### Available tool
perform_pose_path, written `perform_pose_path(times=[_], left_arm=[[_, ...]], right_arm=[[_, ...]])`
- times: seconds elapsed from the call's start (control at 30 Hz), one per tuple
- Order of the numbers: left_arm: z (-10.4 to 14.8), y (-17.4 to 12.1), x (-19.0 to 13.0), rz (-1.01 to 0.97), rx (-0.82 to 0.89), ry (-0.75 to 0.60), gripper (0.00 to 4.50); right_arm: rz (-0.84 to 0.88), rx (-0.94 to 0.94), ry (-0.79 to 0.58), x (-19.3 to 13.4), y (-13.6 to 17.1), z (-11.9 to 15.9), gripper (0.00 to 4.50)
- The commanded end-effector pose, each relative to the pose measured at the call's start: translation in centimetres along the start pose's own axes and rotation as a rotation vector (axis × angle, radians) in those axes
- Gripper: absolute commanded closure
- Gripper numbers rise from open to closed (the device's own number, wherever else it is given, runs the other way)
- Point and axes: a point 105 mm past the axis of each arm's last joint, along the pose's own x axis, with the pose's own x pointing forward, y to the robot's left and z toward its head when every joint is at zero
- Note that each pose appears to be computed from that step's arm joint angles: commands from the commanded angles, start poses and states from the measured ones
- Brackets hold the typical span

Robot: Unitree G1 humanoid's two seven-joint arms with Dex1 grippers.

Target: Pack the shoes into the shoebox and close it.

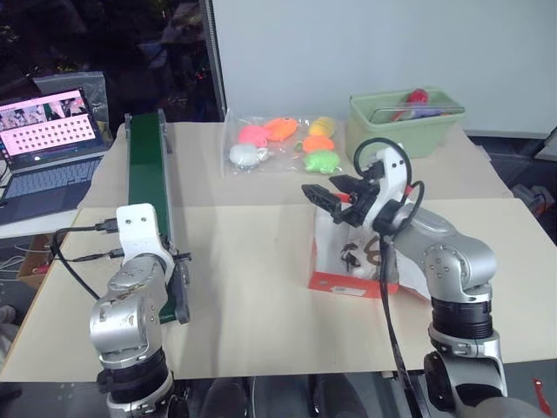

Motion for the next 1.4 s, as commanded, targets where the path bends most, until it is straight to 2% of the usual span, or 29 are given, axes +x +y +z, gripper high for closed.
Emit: perform_pose_path(times=[0.03,0.1,0.27,0.43,0.53,0.63,0.8,1.1,1.3,1.4], left_arm=[[8.6,-1.4,-1.6,-0.033,0.113,-0.391,4.39],[11.2,-2.7,-2.6,-0.072,0.175,-0.530,4.39],[12.2,-3.9,-3.0,-0.122,0.163,-0.601,4.39],[13.2,-4.8,-2.6,-0.202,-0.040,-0.623,4.39],[15.9,-6.8,-3.4,-0.305,-0.132,-0.746,4.39],[18.4,-8.1,-3.1,-0.367,-0.274,-0.805,4.39],[20.0,-10.1,-1.5,-0.418,-0.421,-0.773,4.39],[19.5,-12.9,-1.0,-0.497,-0.522,-0.698,4.39],[19.3,-17.7,-2.4,-0.784,-0.784,-0.541,4.39],[19.3,-18.9,-3.3,-0.871,-0.787,-0.534,4.39]], right_arm=[[0.005,-0.031,-0.072,0.3,0.3,2.1,0.00],[0.007,-0.026,-0.074,0.6,0.3,2.1,0.00],[0.011,-0.018,-0.077,0.9,0.5,1.9,0.00],[0.020,-0.004,-0.073,1.2,1.0,1.4,0.00],[0.039,0.027,-0.072,1.4,1.5,1.1,0.00],[0.100,0.067,-0.072,1.5,3.0,0.8,0.00],[0.132,0.131,-0.087,2.2,4.5,0.7,0.00],[0.076,0.168,-0.154,4.4,5.6,1.5,0.00],[0.067,0.187,-0.192,7.0,7.2,1.3,0.00],[0.070,0.211,-0.209,7.6,7.5,1.3,0.00]])
